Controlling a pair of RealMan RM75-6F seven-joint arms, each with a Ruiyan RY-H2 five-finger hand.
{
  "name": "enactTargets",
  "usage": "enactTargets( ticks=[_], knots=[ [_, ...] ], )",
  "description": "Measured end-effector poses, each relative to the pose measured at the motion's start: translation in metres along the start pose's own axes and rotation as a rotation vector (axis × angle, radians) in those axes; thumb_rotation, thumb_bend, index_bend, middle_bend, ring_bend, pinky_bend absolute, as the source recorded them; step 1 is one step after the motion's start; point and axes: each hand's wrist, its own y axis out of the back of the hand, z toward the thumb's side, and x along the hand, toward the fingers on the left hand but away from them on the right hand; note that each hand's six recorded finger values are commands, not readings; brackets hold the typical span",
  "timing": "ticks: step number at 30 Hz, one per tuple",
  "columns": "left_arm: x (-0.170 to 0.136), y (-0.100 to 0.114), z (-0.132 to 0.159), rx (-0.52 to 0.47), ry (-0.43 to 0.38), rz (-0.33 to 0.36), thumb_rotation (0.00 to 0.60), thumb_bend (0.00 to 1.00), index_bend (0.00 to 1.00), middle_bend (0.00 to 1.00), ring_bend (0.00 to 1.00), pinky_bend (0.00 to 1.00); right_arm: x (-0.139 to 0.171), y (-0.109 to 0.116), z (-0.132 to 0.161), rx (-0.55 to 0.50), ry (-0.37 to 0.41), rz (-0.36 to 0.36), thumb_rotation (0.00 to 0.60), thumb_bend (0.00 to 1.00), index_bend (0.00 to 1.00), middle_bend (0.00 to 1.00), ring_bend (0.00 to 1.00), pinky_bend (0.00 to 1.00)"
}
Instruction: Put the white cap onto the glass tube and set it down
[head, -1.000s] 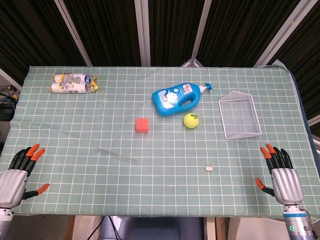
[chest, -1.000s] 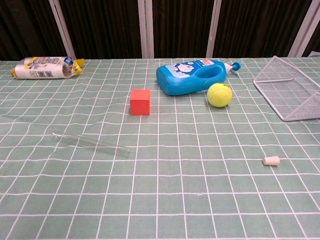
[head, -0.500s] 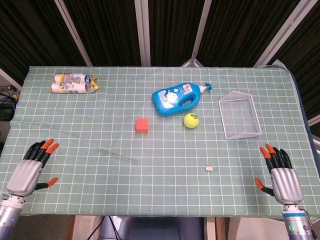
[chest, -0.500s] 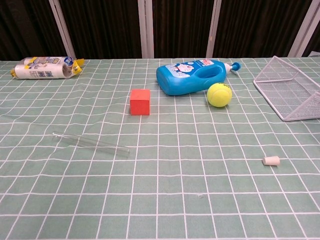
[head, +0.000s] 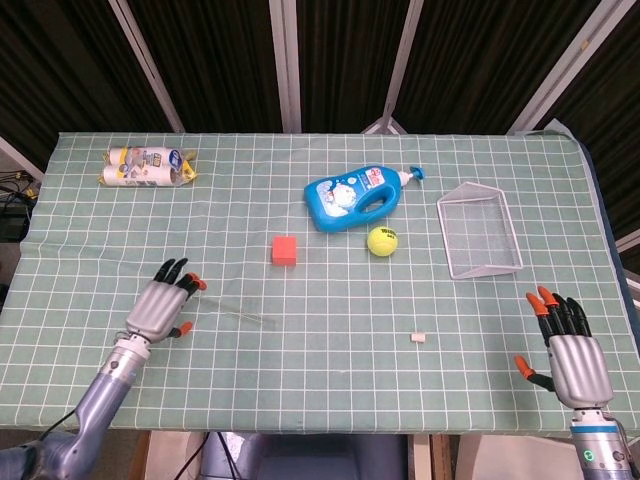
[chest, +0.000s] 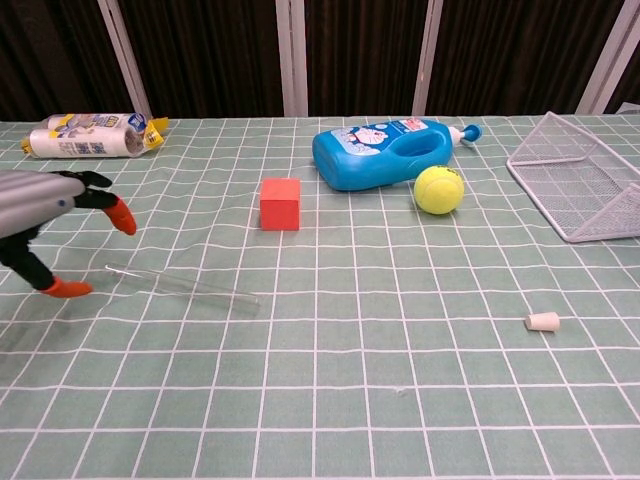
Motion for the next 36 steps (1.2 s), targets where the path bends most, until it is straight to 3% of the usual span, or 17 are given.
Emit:
enactTargets(
  ticks=[10, 23, 36],
  knots=[
    [0.031, -0.005, 0.027, 0.014, -0.007, 0.002, 0.6, 0.37, 0.42, 0.41, 0.0, 0.0, -0.001, 0.001, -0.001, -0.013, -0.002, 0.001, 0.6, 0.28, 0.0, 0.0, 0.0, 0.0],
    [0.033, -0.008, 0.028, 0.048, 0.007, -0.016, 0.6, 0.38, 0.47, 0.4, 0.0, 0.0, 0.0, 0.001, 0.0, -0.018, 0.001, 0.004, 0.6, 0.28, 0.0, 0.0, 0.0, 0.0],
    [0.035, -0.017, 0.038, 0.054, 0.0, -0.041, 0.6, 0.39, 0.47, 0.4, 0.0, 0.0, 0.0, 0.001, 0.0, -0.019, -0.001, 0.006, 0.6, 0.28, 0.0, 0.0, 0.0, 0.0]
  ],
)
